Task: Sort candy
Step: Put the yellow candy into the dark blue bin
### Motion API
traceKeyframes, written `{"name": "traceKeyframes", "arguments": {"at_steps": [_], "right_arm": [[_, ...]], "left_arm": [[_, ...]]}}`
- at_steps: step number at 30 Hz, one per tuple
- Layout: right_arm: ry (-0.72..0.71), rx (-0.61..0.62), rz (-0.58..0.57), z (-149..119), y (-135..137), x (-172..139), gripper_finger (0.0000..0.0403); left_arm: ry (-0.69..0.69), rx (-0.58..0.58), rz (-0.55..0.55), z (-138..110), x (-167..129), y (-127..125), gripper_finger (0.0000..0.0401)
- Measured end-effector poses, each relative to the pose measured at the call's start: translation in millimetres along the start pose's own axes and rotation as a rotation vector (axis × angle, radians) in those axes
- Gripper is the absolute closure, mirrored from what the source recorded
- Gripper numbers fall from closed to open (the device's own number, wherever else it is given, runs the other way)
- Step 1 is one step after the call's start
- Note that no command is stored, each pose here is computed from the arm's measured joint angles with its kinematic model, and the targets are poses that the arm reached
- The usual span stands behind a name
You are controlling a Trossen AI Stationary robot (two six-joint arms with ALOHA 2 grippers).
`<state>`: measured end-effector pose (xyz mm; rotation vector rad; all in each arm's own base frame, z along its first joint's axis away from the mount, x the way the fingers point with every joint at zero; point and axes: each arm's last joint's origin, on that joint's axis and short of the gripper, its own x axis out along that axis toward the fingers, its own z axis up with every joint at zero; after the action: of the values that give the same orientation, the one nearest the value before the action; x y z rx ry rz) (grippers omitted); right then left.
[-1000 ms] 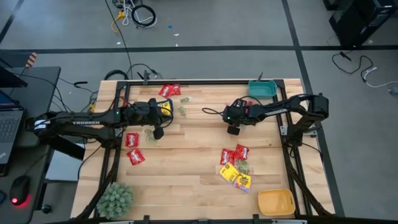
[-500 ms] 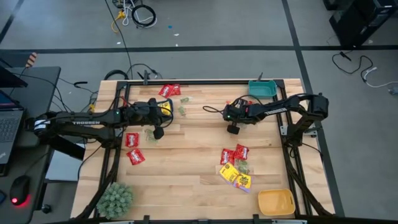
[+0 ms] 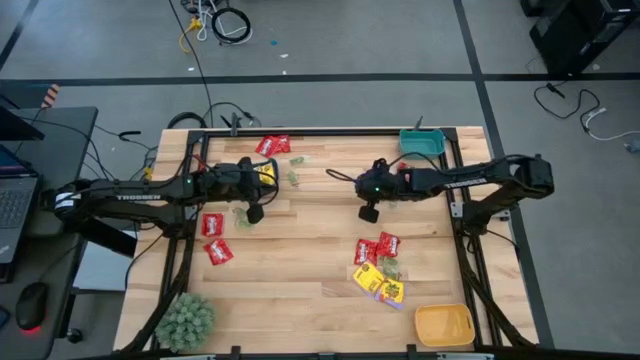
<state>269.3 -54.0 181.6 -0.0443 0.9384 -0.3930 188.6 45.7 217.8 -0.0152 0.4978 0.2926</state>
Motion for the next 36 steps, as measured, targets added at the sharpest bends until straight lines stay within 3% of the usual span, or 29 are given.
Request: {"name": "traceKeyframes", "arguments": {"at_steps": [4, 10, 14, 17, 22, 28, 36], "right_arm": [[0.088, -0.113, -0.068, -8.5, 2.1, 4.3, 0.0356], [0.227, -0.296, -0.116, -28.1, 6.8, 29.3, 0.0258], [0.280, -0.348, -0.205, -34.4, 7.9, 43.4, 0.0208], [0.277, -0.361, -0.232, -34.8, 8.1, 50.4, 0.0194], [0.271, -0.377, -0.249, -34.1, 6.5, 55.8, 0.0229], [0.270, -0.350, -0.246, -34.6, 1.3, 59.1, 0.0384], [0.142, -0.250, -0.133, -11.5, 5.4, 45.5, 0.0402]], "left_arm": [[0.003, 0.001, -0.006, -0.3, 0.0, -0.2, 0.0399], [0.013, 0.002, -0.006, -1.3, 0.0, -0.2, 0.0399], [0.022, 0.008, -0.008, -2.1, 0.0, -0.4, 0.0399], [0.023, 0.008, -0.009, -2.3, -0.1, -0.4, 0.0399], [0.025, 0.009, -0.014, -2.4, -0.2, -1.1, 0.0399], [0.023, 0.010, -0.015, -2.4, -0.1, -1.4, 0.0399], [-0.005, 0.008, -0.009, 0.4, -0.1, -1.2, 0.0399]]}}
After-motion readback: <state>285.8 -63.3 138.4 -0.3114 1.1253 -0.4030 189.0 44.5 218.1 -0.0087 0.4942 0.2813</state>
